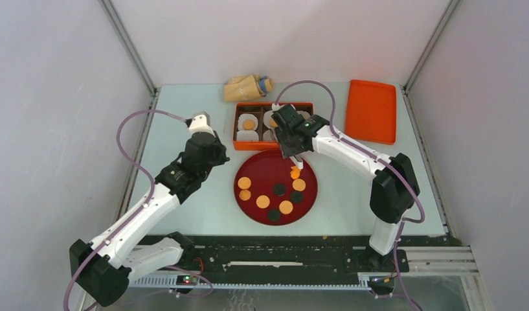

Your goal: Pack the cookies

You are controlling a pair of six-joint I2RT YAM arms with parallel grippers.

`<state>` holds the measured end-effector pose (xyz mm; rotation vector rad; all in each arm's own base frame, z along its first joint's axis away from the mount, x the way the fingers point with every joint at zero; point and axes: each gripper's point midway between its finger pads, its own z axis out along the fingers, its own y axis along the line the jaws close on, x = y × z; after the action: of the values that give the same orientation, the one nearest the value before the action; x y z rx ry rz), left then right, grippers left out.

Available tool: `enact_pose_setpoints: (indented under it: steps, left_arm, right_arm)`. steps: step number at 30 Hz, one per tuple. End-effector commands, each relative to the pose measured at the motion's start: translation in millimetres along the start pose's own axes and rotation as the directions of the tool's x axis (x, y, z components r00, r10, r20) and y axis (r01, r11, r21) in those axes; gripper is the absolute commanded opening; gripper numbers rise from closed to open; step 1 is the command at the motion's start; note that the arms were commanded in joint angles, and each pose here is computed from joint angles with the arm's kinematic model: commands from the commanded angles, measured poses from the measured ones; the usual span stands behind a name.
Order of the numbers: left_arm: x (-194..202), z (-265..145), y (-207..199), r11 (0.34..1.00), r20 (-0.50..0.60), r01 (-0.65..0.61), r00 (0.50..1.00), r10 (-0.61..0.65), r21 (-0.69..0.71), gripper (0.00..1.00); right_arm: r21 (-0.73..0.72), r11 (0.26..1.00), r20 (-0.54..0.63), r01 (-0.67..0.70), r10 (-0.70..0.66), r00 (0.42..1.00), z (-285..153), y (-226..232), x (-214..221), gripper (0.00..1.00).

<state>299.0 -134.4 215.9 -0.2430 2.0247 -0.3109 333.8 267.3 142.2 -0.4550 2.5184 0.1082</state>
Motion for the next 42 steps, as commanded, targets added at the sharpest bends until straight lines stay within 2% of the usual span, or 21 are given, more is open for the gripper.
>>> enact_pose_setpoints:
  steps: [1,5,9,12,19,27,32,38,42]
  left_arm:
    - [-21,-1,-6,1.0,0.054,0.004,0.999,-0.004,0.01,0.01]
    - [-20,1,-8,1.0,0.047,0.001,0.999,-0.002,0.01,0.01]
    - [-20,1,-11,1.0,0.041,0.002,0.999,-0.003,0.027,0.01]
    - [-19,1,-14,0.999,0.038,0.002,0.999,-0.003,0.039,0.01]
    - [-20,-1,-14,0.999,0.043,-0.003,0.999,0.001,0.044,0.02]
    - [-25,-4,-15,0.998,0.057,0.007,0.998,-0.01,0.055,0.01]
    - [-22,-4,-20,0.996,0.045,0.021,0.999,-0.025,0.083,0.01]
    - [-16,-4,-27,0.992,0.023,0.032,0.999,-0.035,0.119,0.01]
    - [-16,-3,-33,0.989,0.013,0.041,0.999,-0.043,0.145,0.0]
  right_arm:
    - [-0.011,1.0,0.101,-0.004,0.005,0.995,-11,-3,-32,0.22]
    - [-0.015,1.0,0.103,-0.007,0.008,0.995,-16,-3,-30,0.25]
    - [0.001,1.0,0.111,-0.004,0.004,0.994,-20,-4,-30,0.49]
    - [0.009,1.0,0.11,-0.001,0.0,0.994,-19,-4,-29,0.55]
    - [0.001,1.0,0.147,-0.021,0.02,0.989,-29,-3,-36,0.54]
    - [-0.023,1.0,0.263,0.0,0.007,0.965,-107,7,-33,0.53]
    - [-0.06,0.998,0.206,-0.014,0.026,0.978,-125,16,13,0.53]
    - [-0.03,0.998,0.066,-0.061,0.063,0.996,-112,10,91,0.52]
    - [-0.012,0.995,0.016,-0.096,0.096,0.995,-102,5,122,0.52]
